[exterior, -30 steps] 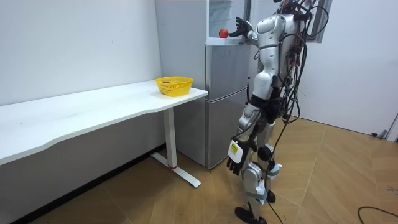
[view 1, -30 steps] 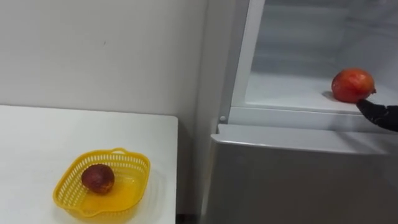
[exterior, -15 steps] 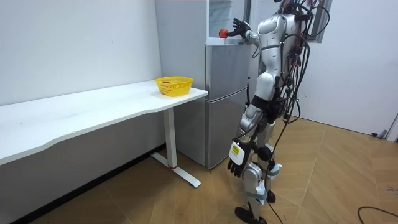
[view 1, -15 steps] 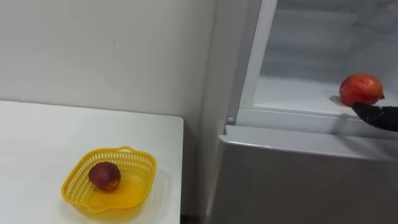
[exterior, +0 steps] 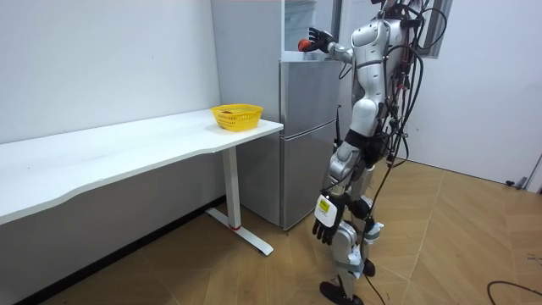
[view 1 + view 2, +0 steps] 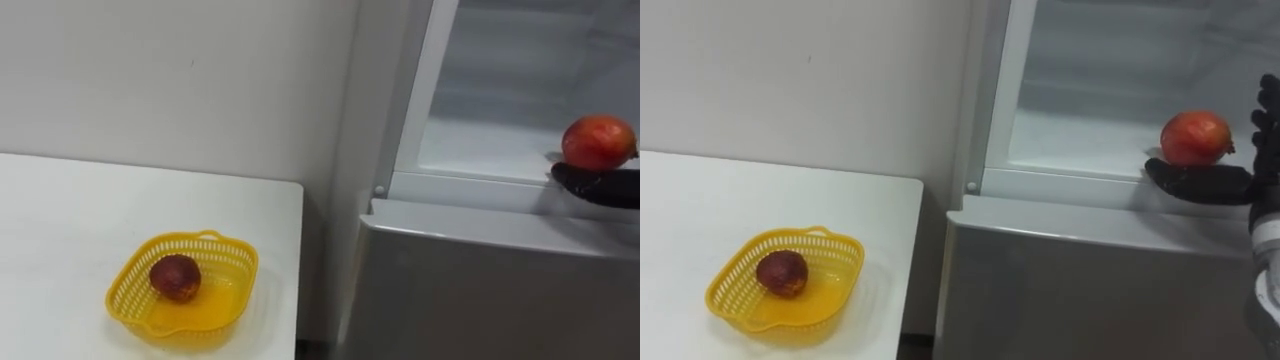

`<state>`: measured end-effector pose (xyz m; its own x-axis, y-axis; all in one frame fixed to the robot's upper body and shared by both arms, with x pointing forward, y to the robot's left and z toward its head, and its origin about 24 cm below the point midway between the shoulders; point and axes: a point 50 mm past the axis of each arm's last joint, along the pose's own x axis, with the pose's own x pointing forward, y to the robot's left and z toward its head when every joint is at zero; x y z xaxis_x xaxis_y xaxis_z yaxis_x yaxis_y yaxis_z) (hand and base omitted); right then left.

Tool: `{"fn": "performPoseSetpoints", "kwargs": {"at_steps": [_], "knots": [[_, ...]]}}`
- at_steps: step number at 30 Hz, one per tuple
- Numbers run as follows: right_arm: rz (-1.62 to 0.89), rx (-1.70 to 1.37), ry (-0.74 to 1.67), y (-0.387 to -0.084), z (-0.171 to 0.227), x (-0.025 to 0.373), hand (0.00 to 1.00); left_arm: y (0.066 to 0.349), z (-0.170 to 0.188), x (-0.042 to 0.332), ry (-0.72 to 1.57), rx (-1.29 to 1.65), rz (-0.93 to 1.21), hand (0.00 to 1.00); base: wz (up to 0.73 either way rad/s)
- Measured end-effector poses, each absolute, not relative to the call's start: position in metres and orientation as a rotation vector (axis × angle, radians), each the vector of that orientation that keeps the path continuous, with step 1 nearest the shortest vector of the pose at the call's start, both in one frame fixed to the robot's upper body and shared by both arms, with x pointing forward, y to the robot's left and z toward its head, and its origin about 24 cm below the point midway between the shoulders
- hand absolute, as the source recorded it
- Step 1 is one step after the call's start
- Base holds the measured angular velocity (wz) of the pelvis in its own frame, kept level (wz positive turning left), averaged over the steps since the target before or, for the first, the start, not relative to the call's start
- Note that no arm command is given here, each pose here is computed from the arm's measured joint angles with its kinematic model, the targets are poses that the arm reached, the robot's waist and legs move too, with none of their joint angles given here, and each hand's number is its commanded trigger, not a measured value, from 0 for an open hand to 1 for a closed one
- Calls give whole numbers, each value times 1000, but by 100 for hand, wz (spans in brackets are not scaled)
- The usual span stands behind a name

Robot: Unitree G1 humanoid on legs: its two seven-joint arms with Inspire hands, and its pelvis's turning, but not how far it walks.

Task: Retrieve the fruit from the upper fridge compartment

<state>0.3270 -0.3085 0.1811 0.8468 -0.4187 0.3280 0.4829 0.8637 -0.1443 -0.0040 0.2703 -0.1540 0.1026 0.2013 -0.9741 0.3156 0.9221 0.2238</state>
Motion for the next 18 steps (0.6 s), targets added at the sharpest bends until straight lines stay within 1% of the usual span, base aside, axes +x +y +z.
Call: {"fn": "performPoseSetpoints", "kwargs": {"at_steps": [8, 18], "knots": [[-465, -205, -280, -309, 180, 328, 0, 273, -153, -7, 1496, 423, -69, 0, 11], [-515, -254, -262, -319, 183, 326, 0, 274, -153, -11, 1500, 435, -48, 0, 4]]}}
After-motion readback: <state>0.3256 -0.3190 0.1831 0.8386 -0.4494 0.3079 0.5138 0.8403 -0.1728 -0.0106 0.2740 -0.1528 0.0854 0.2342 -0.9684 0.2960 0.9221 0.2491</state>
